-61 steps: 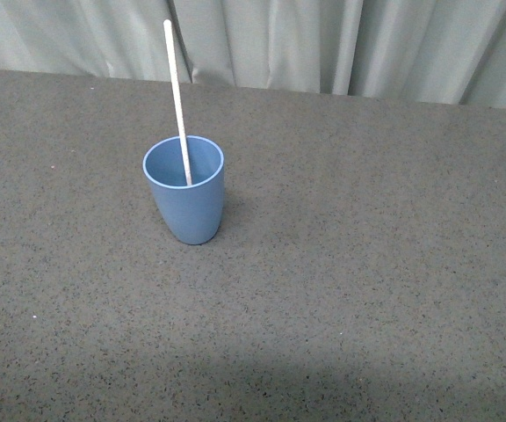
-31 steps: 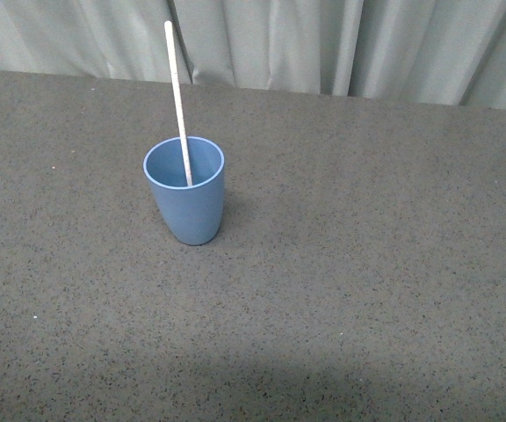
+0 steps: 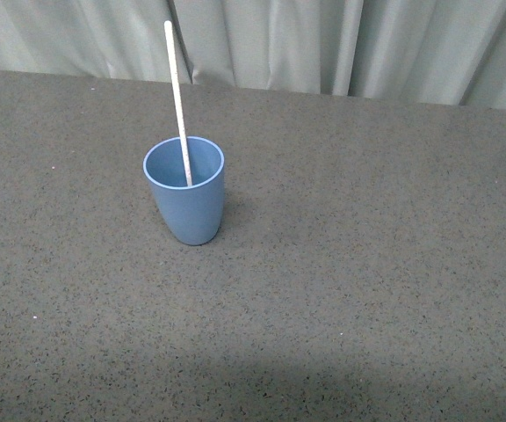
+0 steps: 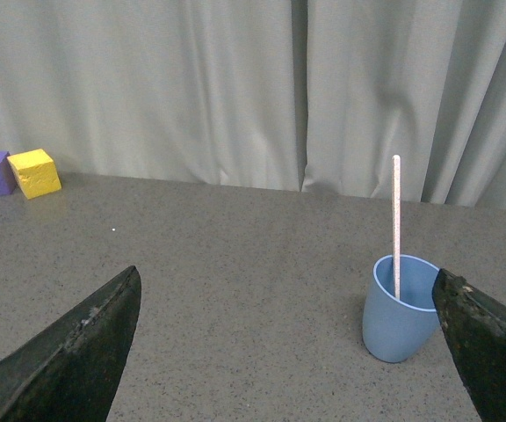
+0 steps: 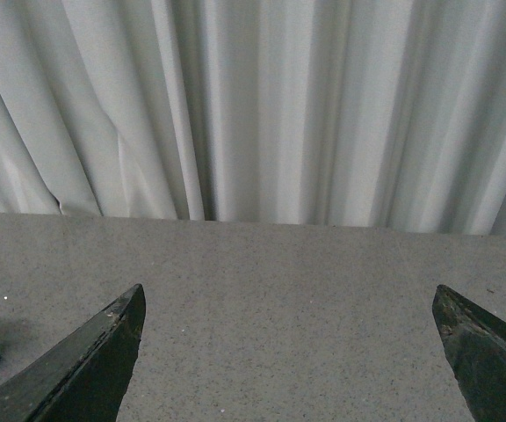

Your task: Transfer chopsticks to blue cup

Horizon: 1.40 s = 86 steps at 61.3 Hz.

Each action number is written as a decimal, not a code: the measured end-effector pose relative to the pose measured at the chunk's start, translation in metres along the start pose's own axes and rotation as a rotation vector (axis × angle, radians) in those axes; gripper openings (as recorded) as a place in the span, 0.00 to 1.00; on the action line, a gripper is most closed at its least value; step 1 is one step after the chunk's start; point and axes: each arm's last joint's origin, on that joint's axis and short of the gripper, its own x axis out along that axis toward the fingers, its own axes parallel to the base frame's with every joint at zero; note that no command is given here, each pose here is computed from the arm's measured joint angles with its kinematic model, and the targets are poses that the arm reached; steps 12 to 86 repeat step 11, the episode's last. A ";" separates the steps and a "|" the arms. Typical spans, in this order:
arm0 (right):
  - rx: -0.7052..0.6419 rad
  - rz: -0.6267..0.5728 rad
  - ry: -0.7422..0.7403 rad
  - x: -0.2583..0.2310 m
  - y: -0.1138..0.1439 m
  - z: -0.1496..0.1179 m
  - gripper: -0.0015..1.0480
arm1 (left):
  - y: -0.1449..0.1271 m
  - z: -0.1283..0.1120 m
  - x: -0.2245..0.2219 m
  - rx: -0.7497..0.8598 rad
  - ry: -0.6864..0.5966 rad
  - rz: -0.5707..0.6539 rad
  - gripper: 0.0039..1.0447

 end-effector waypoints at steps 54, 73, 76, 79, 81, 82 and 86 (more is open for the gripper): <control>0.000 0.000 0.000 0.000 0.000 0.000 0.91 | 0.000 0.000 0.000 0.000 0.000 0.000 0.94; 0.000 0.000 0.000 0.000 0.000 0.000 0.91 | 0.000 0.000 0.000 0.000 0.000 0.000 0.94; 0.000 0.000 0.000 0.000 0.000 0.000 0.91 | 0.000 0.000 0.000 0.000 0.000 0.000 0.94; 0.000 0.000 0.000 0.000 0.000 0.000 0.91 | 0.000 0.000 0.000 0.000 0.000 0.000 0.94; 0.000 0.000 0.000 0.000 0.000 0.000 0.91 | 0.000 0.000 0.000 0.000 0.000 0.000 0.94; 0.000 0.000 0.000 0.000 0.000 0.000 0.91 | 0.000 0.000 0.000 0.000 0.000 0.000 0.94; 0.000 0.000 0.000 0.000 0.000 0.000 0.91 | 0.000 0.000 0.000 0.000 0.000 0.000 0.94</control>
